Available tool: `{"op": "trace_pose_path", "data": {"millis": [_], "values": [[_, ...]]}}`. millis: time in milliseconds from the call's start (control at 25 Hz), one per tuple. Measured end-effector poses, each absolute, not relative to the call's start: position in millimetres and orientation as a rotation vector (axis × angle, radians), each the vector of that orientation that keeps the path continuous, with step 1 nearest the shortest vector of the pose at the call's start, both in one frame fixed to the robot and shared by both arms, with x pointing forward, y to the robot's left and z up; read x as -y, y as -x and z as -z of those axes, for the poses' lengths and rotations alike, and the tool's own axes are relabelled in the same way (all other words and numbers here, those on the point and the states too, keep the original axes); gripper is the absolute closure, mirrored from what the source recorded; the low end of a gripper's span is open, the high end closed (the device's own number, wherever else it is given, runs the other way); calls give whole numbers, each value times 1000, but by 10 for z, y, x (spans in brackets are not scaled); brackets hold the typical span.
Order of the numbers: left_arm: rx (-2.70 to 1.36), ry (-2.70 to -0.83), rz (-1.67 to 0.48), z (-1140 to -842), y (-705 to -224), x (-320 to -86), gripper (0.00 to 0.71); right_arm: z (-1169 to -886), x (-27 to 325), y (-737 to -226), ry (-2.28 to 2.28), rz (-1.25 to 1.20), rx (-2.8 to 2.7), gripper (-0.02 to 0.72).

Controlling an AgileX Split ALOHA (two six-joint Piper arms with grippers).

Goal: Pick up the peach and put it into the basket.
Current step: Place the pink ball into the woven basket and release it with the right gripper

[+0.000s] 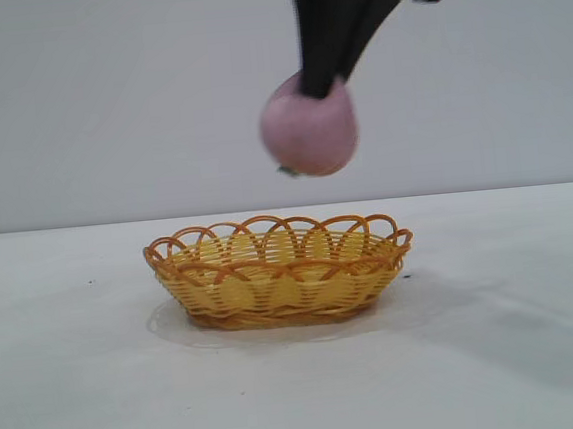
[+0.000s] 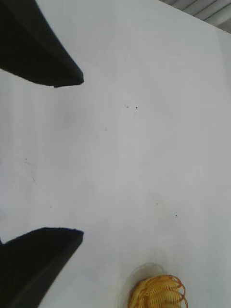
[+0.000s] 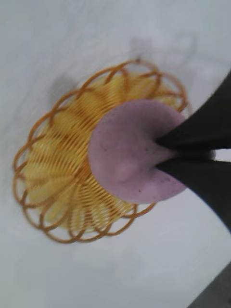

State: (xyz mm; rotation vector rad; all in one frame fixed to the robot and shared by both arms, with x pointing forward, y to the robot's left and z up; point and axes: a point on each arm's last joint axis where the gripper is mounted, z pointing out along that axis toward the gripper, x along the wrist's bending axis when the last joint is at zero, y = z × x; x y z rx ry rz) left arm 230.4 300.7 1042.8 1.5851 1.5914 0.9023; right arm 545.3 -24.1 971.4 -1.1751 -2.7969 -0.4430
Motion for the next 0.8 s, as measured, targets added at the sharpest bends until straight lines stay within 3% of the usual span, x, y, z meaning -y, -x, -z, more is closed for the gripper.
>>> {"op": "trace_pose_path", "data": {"millis": [80,120,160,560,600,760,800], "values": [[-1591,-1585,-902,-10428,-2304,-3007,177,-9612,230,-5471,1176,412,2796,703],[-1591,-1585,-902,-10428,-2304,-3007,177,-9565,228,-5478,1175,395,2795,650],[-1591,-1585,-902,-10428,-2304,-3007,177,-9537,227,-5482,1174,384,2796,650],[-1591,-1585,-902,-10428,-2304,-3007,177,-9534,228,-5492,1172,386,2807,223],[-1591,-1585,-902,-10428,-2304,-3007,177,-9567,235,-5491,1169,394,2817,199],[-1591,-1585,-902,-10428,-2304,-3007,177,-9782,326,-5513,1171,435,2886,213],[-1591,-1585,-902,-10428,-2304,-3007,177,-9835,387,-5550,1192,450,2891,172]]}}
